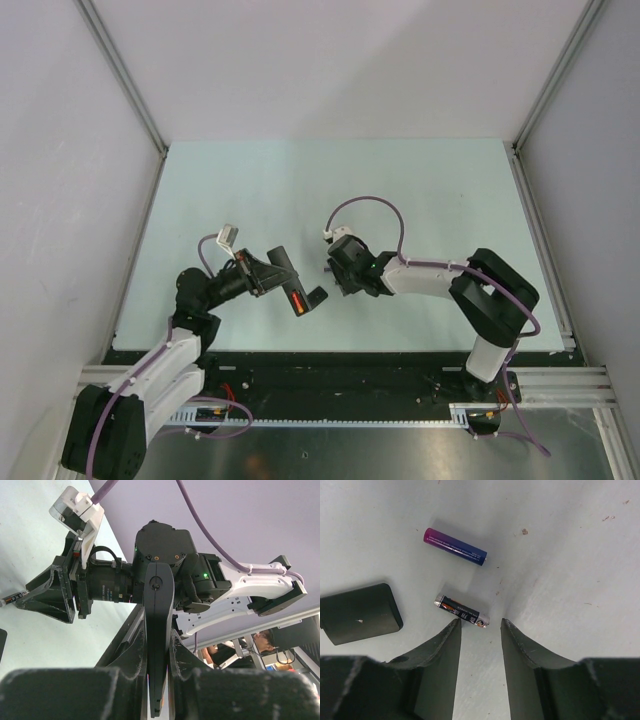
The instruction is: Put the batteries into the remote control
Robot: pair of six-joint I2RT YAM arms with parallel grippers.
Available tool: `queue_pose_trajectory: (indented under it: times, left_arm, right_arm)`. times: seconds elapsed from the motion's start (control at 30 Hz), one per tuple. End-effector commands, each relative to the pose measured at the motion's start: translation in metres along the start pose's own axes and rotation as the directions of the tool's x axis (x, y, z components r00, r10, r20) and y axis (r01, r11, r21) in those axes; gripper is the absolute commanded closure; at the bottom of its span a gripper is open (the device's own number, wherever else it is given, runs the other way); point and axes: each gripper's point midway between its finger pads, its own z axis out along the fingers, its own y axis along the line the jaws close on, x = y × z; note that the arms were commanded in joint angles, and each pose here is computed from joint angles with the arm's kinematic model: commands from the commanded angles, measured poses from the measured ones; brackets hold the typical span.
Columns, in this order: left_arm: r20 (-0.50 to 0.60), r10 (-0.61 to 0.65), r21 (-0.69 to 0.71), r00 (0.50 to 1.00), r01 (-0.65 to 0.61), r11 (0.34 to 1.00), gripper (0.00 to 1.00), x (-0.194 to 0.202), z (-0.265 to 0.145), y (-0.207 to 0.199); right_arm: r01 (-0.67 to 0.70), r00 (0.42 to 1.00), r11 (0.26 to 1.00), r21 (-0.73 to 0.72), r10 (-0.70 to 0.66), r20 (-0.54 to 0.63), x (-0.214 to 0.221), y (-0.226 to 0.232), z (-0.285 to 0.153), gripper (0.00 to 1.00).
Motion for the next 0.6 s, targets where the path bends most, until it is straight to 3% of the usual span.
queue_pose_trajectory:
  times: [0.0, 0.17, 0.57]
  left_arm:
    - [-0.001, 0.053, 0.029, 0.999, -0.053, 0.998, 1.00, -0.001, -0.002, -0.007]
    - [0.001, 0.048, 0.026, 0.999, -0.048, 0.999, 1.00, 0.000, -0.002, -0.006]
    - [-0.002, 0.050, 0.025, 0.999, -0.050, 0.998, 1.00, 0.000, -0.002, -0.006]
  right_arm:
    - [0.008, 0.999, 1.000, -0.015, -0.007, 0.048, -0.018, 0.009, 0.001, 0.58]
    - [-0.008, 1.000, 1.000, -0.011, 0.009, 0.027, -0.012, 0.009, 0.006, 0.60]
    - [-0.002, 0.998, 1.000, -0.022, 0.004, 0.069, -0.026, 0.007, -0.002, 0.50]
